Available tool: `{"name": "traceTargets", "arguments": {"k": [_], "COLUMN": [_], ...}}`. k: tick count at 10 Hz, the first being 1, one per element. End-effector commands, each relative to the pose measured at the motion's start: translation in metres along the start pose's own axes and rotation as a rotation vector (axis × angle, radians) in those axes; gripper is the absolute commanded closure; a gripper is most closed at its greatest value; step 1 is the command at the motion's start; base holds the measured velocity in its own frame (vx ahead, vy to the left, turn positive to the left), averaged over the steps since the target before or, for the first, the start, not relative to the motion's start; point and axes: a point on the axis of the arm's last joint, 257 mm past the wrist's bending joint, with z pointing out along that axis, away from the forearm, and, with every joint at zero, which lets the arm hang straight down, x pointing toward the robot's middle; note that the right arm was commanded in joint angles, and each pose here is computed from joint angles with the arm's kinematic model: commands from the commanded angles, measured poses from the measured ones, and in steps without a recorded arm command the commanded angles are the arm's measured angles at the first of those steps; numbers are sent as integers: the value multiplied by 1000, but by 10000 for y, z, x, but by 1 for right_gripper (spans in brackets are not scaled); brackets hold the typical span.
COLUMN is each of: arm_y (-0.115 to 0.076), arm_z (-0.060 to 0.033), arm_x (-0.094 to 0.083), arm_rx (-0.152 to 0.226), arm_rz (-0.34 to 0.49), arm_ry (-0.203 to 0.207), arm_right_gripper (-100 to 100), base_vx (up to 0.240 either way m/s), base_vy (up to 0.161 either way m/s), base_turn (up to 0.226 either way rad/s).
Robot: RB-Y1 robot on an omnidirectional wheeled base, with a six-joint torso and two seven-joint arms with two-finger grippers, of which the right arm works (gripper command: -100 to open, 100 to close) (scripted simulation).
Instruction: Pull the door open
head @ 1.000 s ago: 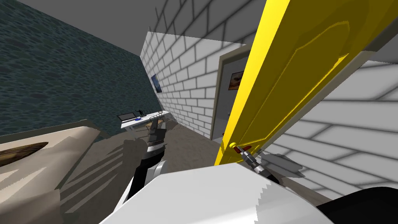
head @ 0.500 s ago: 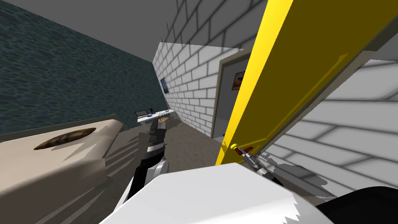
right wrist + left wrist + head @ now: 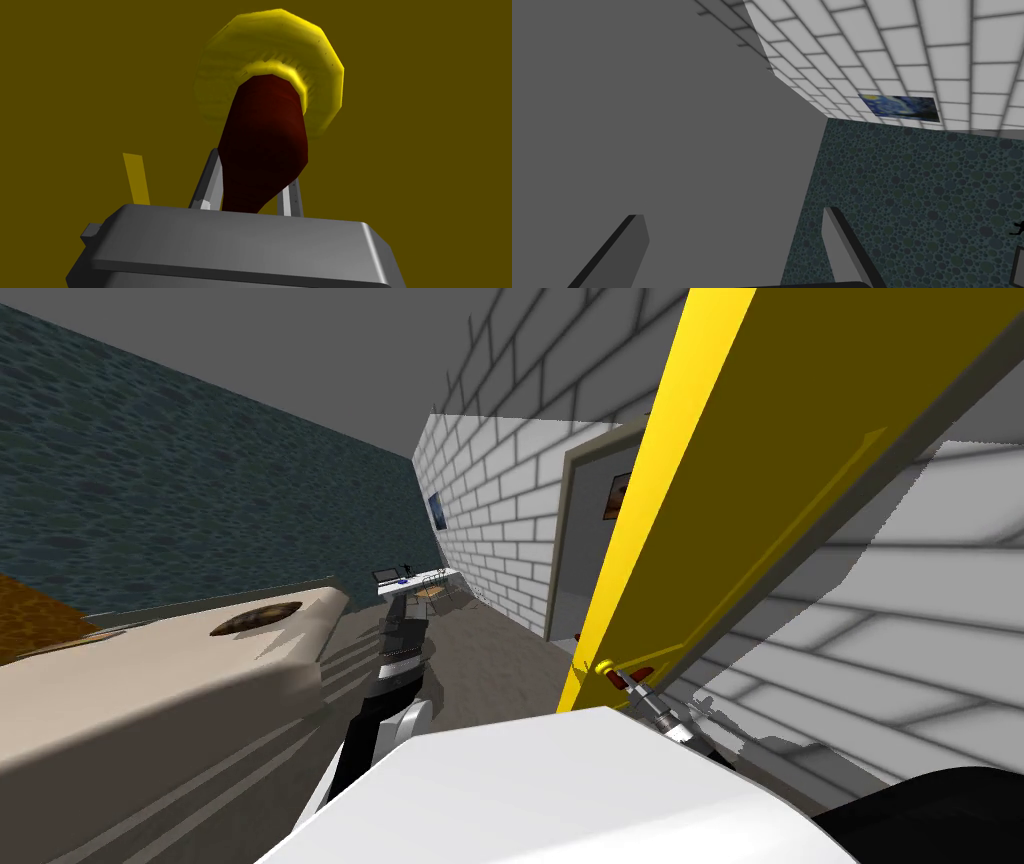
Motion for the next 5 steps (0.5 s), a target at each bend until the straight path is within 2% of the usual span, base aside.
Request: {"name": "traceTargets", "arguments": {"k": [1,4,5], "arm_y": [8,13,15], "arm_z": [-3,-14,-18], "arm_x": [1,-9,-13], "arm_rx": [-3,-5,-5], "arm_rz": [-1,-3,-4], "arm_ry": [3,6,7], "arm_right_gripper": [100,100,100], "base_vx": [-180,-188,-211], "base_vy": [-66,-95,-51], "base_turn": [165,168,156]}}
